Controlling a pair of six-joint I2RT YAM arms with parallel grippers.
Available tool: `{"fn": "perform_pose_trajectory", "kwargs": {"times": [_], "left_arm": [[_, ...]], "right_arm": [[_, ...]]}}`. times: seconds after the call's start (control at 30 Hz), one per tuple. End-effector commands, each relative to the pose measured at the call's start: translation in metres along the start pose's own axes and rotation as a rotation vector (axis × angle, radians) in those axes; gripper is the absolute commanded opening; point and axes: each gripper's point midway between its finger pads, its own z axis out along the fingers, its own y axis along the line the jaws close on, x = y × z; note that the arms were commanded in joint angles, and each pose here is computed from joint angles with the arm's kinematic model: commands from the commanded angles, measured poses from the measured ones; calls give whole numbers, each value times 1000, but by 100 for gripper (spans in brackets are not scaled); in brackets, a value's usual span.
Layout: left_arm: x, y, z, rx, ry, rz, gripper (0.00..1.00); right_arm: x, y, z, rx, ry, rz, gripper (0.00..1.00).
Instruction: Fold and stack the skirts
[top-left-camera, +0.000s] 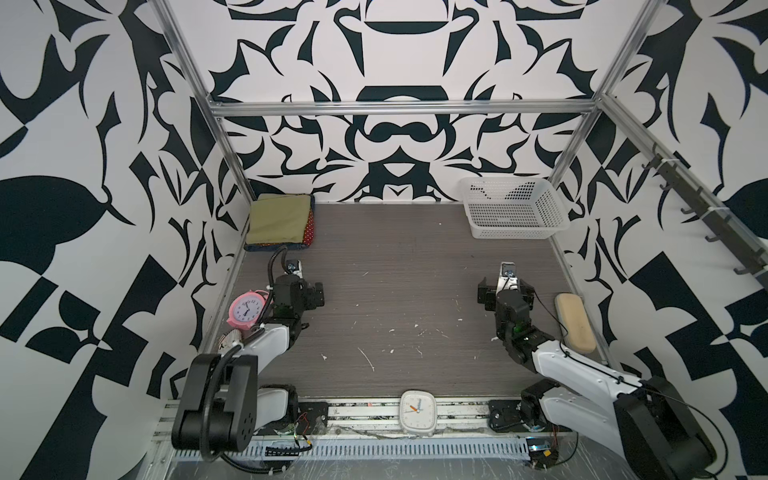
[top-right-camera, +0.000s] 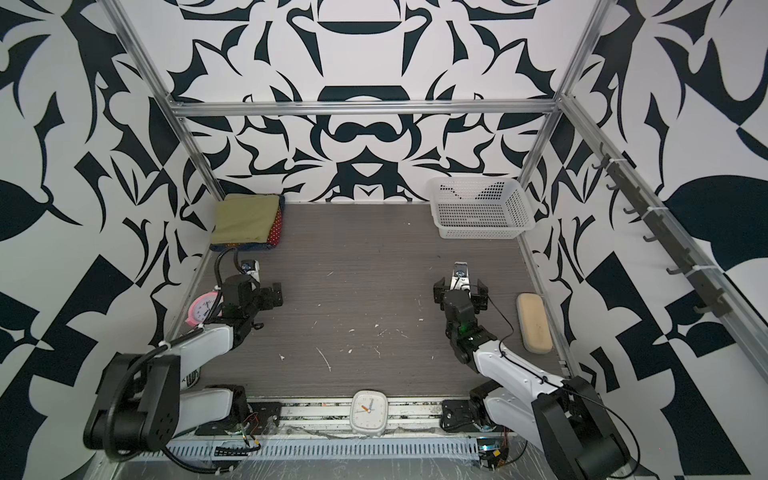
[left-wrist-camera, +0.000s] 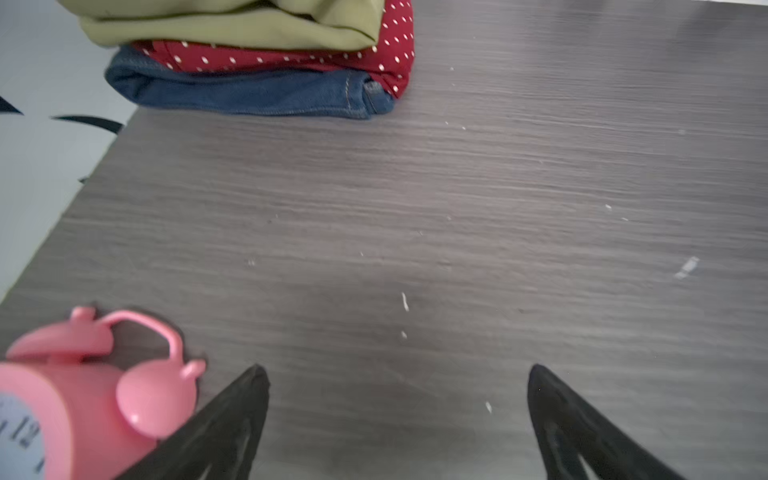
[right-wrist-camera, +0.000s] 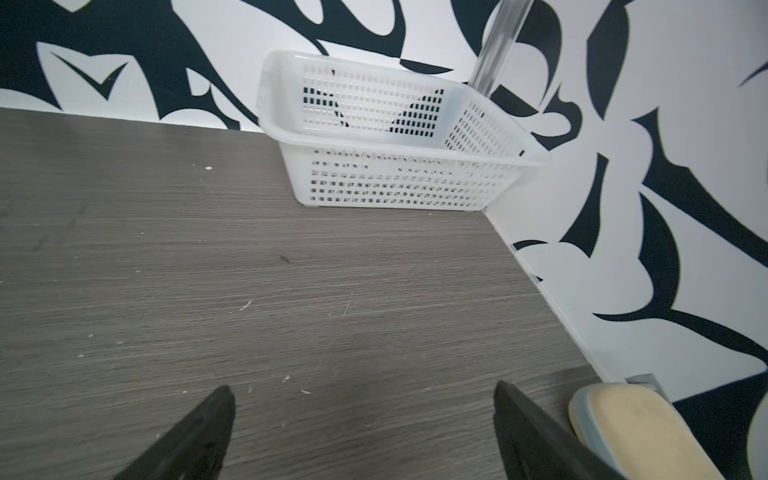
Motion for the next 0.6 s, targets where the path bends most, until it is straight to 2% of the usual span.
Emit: {"fn": "perform_pose_trajectory", "kwargs": {"times": [0.0, 0.1, 0.27, 0.47, 0.57], "left_arm": [[-39, 4, 5, -35, -123, -5, 99], [-48, 3, 9, -35, -191, 18, 99], [-51, 5, 18, -58, -222, 68, 99], [-40, 28, 19, -33, -281, -52, 99], [-39, 25, 16, -1, -342, -50, 99]], "right_arm": [[-28, -24, 4, 56, -14, 81, 99], [-16, -32, 11, 44, 33, 70, 100], [4, -32, 20, 39, 3, 67, 100], [6, -27, 32, 31, -70, 55, 100], [2, -24, 35, 10, -123, 57, 100]]}}
